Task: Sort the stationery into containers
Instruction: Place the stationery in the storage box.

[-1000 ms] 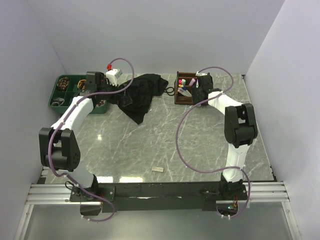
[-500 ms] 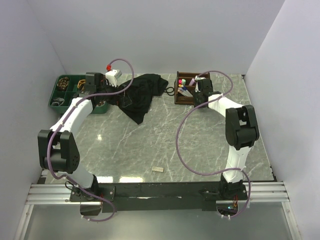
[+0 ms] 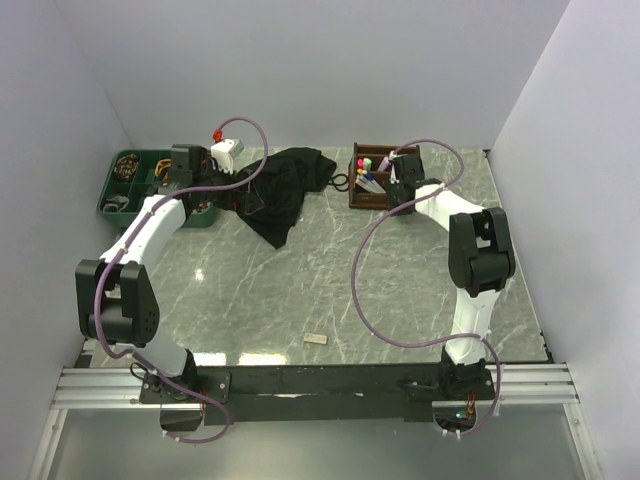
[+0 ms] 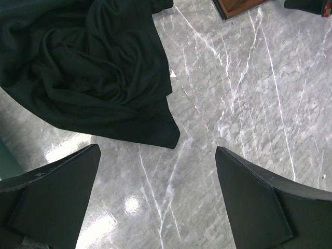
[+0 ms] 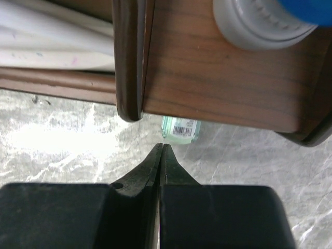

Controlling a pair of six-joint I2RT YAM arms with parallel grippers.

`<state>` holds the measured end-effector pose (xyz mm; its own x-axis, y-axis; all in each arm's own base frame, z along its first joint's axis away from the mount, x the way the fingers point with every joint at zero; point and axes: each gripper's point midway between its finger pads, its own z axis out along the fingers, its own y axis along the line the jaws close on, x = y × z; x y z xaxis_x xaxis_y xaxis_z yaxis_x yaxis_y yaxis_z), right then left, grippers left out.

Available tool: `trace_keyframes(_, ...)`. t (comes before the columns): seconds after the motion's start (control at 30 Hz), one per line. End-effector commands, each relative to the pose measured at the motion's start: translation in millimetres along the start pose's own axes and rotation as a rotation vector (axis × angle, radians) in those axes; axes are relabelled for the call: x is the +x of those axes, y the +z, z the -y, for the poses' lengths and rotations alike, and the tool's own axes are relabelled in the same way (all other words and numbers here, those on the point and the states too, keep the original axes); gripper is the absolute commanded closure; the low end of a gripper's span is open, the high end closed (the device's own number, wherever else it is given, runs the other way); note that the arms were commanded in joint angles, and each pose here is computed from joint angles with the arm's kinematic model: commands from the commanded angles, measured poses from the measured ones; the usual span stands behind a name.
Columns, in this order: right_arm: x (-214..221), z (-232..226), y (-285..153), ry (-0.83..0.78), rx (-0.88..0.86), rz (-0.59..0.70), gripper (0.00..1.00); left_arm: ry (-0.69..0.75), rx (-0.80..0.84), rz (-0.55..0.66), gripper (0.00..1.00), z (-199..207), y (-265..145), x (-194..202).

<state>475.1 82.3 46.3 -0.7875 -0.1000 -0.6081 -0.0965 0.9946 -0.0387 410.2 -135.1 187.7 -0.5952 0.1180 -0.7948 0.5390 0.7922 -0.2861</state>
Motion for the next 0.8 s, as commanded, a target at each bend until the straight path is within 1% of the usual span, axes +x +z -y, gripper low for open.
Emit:
trace_keyframes(0.0,-15.3,-1.9,-4.8,-0.004,-0.002,0.019,1.0,0.029,0.009,0.044,0.0,4.6,-3.7,-17.2)
trace_keyframes(0.23,-21.5,3.3,4.1,-0.014,0.035,0.021,1.0,0.026,0.008,0.041,0.0,2.7,-1.0,-17.5)
trace_keyframes(0.3,-30.7,4.0,7.5,-0.039,0.035,0.031,1.0,0.026,0.007,0.041,0.0,2.4,-0.7,-18.3)
trace_keyframes(0.53,-55.9,0.4,15.3,-0.039,0.03,0.049,1.0,0.025,0.009,0.037,0.01,2.7,-0.8,-17.3)
trace_keyframes(0.6,-59.0,-4.5,7.3,-0.031,0.001,0.054,1.0,0.025,0.011,0.037,0.0,3.8,-2.1,-16.7)
trace_keyframes(0.67,-49.1,-9.5,-7.3,-0.026,-0.037,0.027,1.0,0.027,0.014,0.04,0.01,5.0,-3.0,-17.0)
trace_keyframes(0.77,-32.6,-20.7,-37.3,0.03,-0.104,0.0,1.0,0.028,0.019,0.05,0.0,7.9,-5.0,-19.8)
